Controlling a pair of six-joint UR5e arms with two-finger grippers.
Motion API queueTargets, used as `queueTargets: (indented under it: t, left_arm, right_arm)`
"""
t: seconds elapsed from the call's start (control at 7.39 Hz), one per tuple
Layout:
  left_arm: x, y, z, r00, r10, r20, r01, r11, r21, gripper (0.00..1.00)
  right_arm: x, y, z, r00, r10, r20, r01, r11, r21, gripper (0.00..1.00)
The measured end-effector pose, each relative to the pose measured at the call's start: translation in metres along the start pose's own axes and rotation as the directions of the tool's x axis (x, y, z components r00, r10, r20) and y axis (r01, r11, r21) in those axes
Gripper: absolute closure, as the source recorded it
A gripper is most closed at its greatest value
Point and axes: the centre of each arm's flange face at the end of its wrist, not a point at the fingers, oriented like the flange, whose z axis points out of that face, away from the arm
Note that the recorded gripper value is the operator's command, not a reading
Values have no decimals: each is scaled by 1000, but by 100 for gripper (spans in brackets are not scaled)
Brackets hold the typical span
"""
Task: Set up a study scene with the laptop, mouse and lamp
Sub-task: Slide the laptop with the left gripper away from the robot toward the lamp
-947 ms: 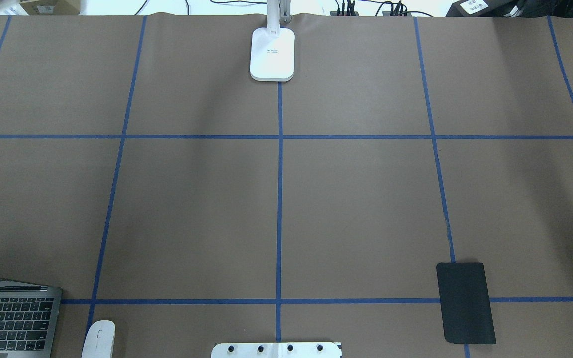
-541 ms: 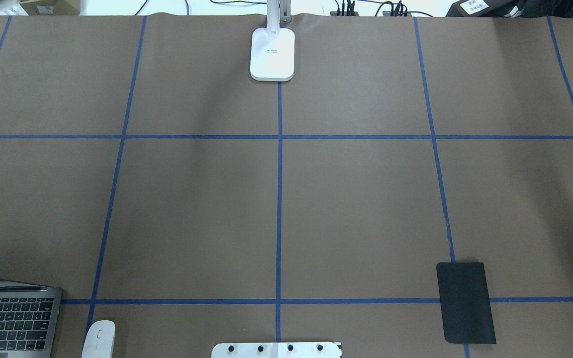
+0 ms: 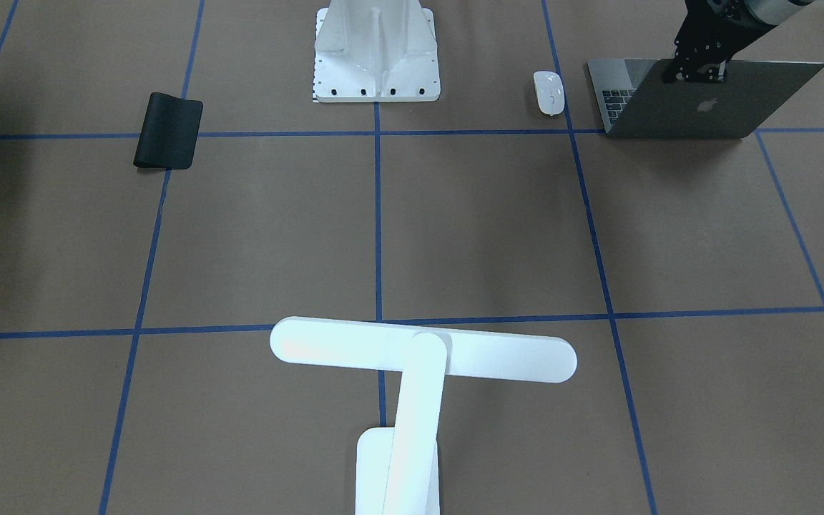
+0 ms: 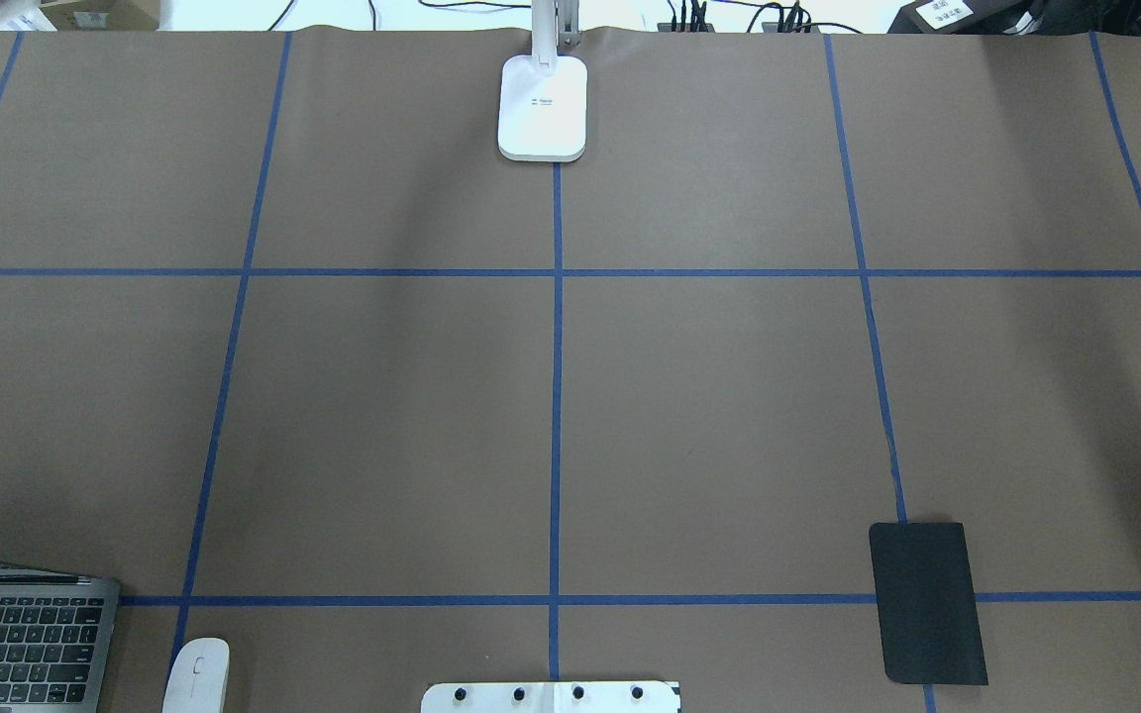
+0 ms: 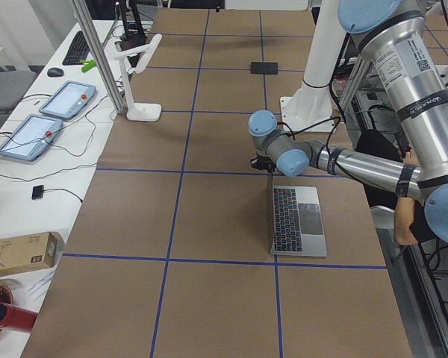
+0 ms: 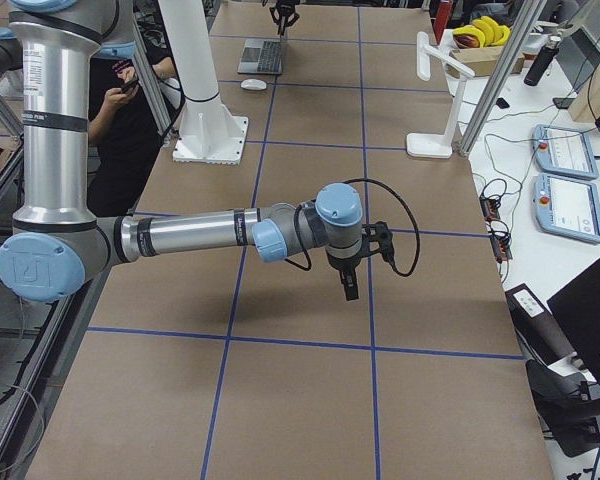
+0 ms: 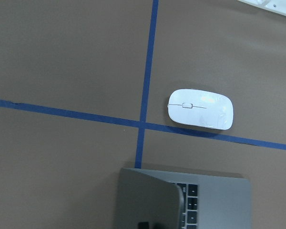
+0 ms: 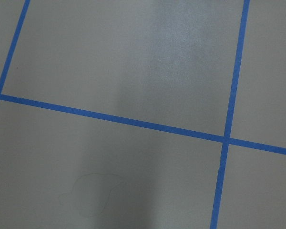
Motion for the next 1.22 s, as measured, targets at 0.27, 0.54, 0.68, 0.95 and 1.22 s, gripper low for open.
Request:
queueTargets:
  t: [0.27,0.54,0.68,0.95,1.22]
  left_arm:
    - [-5,4,-10,999,14,31,-15,1000,9,100]
    - [-9,6,-18,998,30,58,-31,999,16,100]
    - [-12,8,-23,997,28,74,-29,999,20,100]
    - [-18,4,-36,993,29,114,-34,999,39,100]
    - [-19,-12,-51,987,54,151,-65,996,66,100]
  right_arm:
    - [1,0,1,1000,4,-1,-4,1000,-3,0]
    - [5,1,5,1000,12,-1,-12,1000,-10,0]
    - [7,2,6,1000,16,-2,-16,1000,-14,0]
    - [9,1,8,1000,20,-3,-20,1000,-17,0]
    - [9,1,8,1000,18,-3,-18,1000,-16,0]
